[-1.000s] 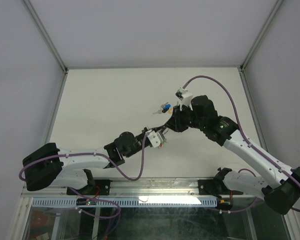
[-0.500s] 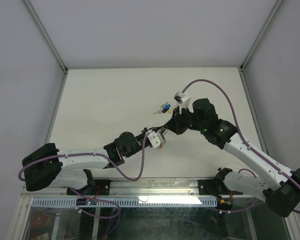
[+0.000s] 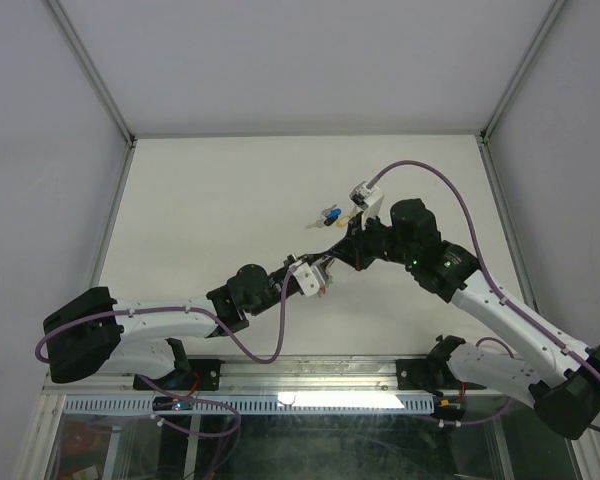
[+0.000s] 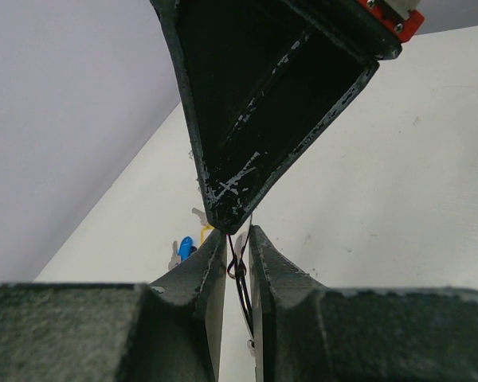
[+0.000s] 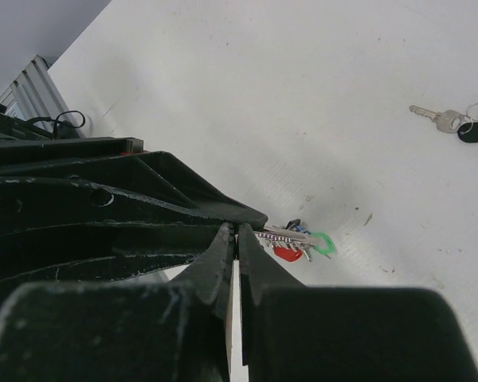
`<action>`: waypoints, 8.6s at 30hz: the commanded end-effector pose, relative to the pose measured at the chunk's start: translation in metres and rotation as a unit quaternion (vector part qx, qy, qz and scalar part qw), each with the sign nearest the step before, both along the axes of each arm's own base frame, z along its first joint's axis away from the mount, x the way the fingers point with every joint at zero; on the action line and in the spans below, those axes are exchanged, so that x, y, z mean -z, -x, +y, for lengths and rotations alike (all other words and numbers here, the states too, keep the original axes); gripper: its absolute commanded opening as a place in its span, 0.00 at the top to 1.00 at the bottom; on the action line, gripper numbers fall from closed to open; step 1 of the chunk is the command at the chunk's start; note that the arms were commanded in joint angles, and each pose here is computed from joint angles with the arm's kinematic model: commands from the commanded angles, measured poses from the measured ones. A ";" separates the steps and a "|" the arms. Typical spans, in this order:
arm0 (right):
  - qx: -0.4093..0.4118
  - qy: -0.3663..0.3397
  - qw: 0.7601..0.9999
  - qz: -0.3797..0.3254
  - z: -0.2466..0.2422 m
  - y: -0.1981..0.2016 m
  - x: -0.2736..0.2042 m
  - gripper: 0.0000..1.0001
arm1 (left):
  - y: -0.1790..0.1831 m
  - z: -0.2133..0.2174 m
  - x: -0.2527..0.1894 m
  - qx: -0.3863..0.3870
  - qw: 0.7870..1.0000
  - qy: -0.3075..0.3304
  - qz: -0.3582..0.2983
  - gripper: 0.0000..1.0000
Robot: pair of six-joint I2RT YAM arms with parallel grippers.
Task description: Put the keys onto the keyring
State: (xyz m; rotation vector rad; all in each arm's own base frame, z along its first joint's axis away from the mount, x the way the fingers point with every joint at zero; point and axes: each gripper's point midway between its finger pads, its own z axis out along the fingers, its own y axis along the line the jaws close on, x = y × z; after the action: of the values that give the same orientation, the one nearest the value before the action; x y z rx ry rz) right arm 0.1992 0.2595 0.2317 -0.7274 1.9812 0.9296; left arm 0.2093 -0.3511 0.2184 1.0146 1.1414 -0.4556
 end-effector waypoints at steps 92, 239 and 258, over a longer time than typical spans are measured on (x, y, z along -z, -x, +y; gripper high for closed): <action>0.027 -0.027 0.999 -0.003 0.001 -0.007 -0.025 1.00 | 0.002 -0.005 -0.036 0.004 0.999 0.029 -0.038 0.86; 0.495 -0.056 0.825 0.267 -0.084 -0.233 0.208 0.96 | -0.037 0.047 0.018 -0.127 0.992 -0.012 -0.004 1.00; 0.255 0.022 0.966 0.035 -0.095 -0.137 0.058 1.00 | -0.054 0.024 -0.004 -0.204 0.976 -0.073 -0.023 1.00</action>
State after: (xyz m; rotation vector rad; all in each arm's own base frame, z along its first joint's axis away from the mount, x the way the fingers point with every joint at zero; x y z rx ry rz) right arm 0.3706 0.1717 0.1470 0.0789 2.1609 0.6337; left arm 0.2547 -0.3199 0.1875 0.9575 1.3259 -0.1308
